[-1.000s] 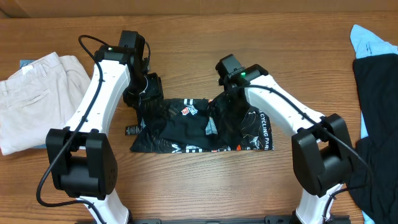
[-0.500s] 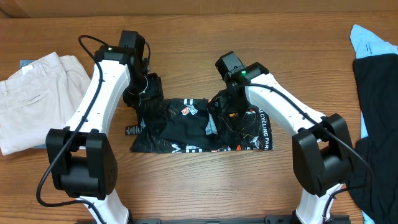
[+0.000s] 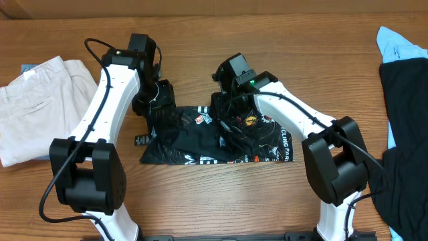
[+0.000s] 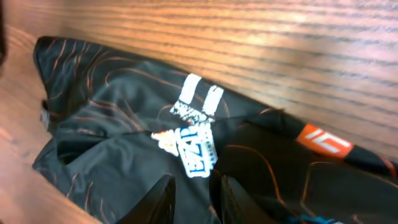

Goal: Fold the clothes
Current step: 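Press the folded right end down onto the stack with the right gripper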

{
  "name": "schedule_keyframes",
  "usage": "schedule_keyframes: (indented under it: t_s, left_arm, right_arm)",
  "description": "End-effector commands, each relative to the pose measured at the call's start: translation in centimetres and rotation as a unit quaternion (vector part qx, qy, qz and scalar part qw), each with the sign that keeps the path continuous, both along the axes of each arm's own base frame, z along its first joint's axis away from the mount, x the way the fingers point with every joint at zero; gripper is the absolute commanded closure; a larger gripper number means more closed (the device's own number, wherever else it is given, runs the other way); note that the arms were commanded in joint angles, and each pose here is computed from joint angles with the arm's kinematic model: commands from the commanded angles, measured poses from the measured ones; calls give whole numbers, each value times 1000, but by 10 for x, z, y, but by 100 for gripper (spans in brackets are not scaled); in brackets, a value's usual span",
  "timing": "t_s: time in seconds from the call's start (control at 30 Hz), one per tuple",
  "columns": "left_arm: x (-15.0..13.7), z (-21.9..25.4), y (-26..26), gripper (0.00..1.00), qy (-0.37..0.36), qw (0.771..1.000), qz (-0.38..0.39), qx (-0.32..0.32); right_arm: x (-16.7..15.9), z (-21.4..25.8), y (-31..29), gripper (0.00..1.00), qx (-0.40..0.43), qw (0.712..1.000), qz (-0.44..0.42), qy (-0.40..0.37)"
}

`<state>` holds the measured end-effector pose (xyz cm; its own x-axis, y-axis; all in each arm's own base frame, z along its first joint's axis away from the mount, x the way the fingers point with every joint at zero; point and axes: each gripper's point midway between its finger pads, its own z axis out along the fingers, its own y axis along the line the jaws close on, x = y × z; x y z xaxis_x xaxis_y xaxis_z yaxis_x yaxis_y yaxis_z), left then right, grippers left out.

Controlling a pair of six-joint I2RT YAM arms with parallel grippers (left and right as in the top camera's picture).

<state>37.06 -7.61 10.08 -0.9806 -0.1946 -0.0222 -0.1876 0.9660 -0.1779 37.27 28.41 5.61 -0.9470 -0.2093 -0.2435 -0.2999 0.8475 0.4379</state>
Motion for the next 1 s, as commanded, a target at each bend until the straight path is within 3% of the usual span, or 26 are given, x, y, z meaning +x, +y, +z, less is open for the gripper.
schedule_keyframes:
  t_s: [0.0,0.27,0.47,0.73,0.97]
  left_arm:
    - [2,4,-3,38,-6,1000,-11,-6]
    - [4,3,1,38,-11,1000,-10,6]
    - [4,3,1,37,-10,1000,-10,6]
    - [2,3,1,37,-6,1000,-10,6]
    - [-1,3,1,37,0,1000,-10,7]
  right_arm:
    - [11,16,-28,72,-41,999,-26,-7]
    - [-4,60,-123,68,-194,974,-117,-10]
    - [-47,21,-147,68,-245,956,-142,72]
    - [-71,-16,-154,68,-255,950,-146,103]
    - [-88,-32,-129,68,-186,967,-104,136]
